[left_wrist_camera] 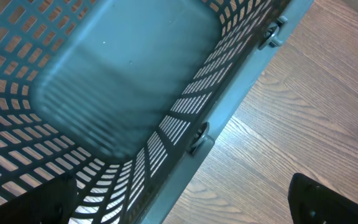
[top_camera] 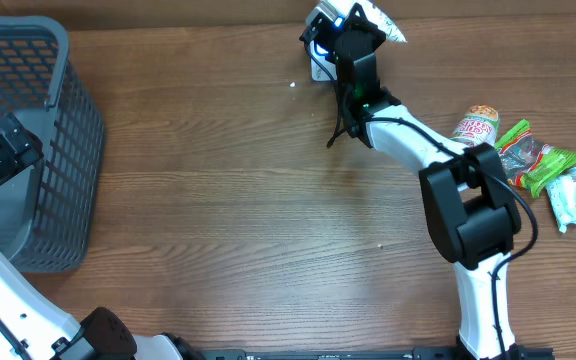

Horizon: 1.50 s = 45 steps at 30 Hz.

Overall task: Scan the item barcode
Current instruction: 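Raise the lotion tube and present its label to the scanner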

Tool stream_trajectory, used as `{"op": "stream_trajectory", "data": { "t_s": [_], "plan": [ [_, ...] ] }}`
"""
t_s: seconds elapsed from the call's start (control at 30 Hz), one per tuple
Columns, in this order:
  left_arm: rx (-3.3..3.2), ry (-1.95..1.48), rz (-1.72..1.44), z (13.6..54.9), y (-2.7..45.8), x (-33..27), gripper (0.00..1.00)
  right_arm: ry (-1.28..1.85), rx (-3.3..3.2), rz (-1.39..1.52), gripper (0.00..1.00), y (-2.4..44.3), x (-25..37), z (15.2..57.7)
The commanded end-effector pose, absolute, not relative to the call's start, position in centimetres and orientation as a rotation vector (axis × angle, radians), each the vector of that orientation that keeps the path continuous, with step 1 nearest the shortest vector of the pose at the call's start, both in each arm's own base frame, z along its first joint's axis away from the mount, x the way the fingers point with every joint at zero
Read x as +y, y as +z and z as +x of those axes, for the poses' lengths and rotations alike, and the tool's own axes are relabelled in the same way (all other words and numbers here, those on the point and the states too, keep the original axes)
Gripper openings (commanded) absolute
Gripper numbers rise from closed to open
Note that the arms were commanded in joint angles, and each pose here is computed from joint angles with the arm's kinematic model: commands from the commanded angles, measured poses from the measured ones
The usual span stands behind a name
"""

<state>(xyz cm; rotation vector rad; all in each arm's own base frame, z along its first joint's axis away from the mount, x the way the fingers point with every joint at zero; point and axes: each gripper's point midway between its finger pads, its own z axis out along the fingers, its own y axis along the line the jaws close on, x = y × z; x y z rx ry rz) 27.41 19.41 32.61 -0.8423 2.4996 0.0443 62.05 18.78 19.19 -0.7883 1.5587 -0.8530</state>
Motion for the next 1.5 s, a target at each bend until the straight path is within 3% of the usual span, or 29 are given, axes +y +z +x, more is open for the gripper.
{"op": "stream_trajectory", "data": {
  "t_s": [0.0, 0.37, 1.2, 1.47],
  "plan": [
    [2.502, 0.046, -0.821, 27.4, 32.7, 19.4, 1.00, -0.936, 1.526, -0.757, 0.04, 19.5, 18.0, 62.6],
    [2.502, 0.046, -0.821, 27.4, 32.7, 19.4, 0.99, -0.960, 1.575, -0.827, 0.04, 14.7, 16.8, 63.5],
    [2.502, 0.046, -0.821, 27.4, 32.7, 19.4, 1.00, -0.900, 1.570, -0.891, 0.04, 13.7, 18.0, 63.5],
    [2.502, 0.046, -0.821, 27.4, 32.7, 19.4, 1.00, -0.792, 1.644, -0.400, 0.04, 23.2, 14.5, 61.5]
  ]
}}
